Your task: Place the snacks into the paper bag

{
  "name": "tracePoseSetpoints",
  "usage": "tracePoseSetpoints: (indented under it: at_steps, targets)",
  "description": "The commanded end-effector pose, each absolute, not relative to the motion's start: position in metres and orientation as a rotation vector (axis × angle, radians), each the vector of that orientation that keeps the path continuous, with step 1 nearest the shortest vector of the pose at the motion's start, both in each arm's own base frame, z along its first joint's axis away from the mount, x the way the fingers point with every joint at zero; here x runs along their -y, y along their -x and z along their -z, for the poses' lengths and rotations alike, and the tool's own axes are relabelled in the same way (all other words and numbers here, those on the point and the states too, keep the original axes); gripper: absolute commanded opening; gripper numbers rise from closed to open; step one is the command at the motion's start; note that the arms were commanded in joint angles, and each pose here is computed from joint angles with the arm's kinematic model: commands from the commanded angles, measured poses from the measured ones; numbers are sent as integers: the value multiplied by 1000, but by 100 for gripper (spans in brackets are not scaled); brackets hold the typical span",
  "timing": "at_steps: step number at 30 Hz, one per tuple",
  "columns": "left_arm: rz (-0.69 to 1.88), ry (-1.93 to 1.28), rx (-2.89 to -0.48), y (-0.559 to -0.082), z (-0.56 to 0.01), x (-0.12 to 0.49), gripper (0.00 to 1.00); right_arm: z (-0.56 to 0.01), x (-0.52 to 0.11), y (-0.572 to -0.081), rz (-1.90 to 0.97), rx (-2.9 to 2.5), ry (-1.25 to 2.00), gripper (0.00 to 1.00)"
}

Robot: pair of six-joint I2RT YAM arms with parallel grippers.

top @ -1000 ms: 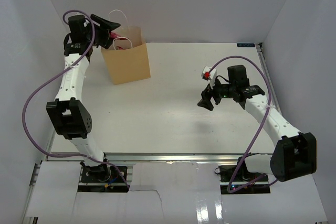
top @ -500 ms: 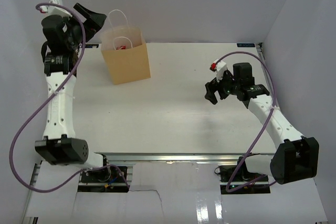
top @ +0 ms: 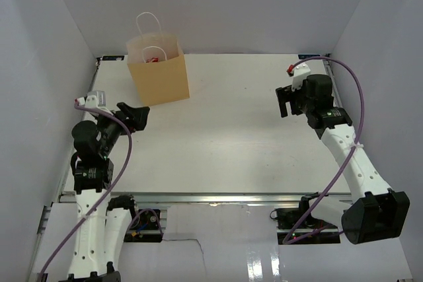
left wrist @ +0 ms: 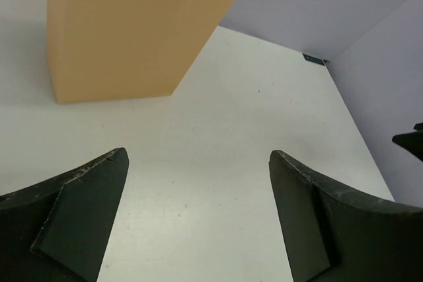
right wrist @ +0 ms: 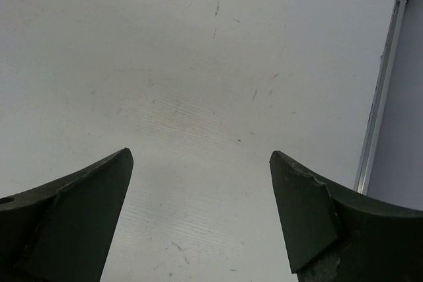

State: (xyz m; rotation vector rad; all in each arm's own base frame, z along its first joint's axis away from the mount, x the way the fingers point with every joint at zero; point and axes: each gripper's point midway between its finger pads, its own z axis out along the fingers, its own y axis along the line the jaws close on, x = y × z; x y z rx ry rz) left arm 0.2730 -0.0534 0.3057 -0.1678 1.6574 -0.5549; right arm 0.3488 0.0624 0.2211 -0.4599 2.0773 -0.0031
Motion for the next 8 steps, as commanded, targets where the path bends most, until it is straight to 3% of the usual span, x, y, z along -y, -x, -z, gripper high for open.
tracePoseSetpoints:
  at_steps: [1,8]
  targets:
    - [603,122,-1643,-259,-288,63,98,-249,-55,-353,42,-2003,399,90]
    - [647,141,-1693,-246,-246,69,98,-247,-57,-345,35,-1989,449,90]
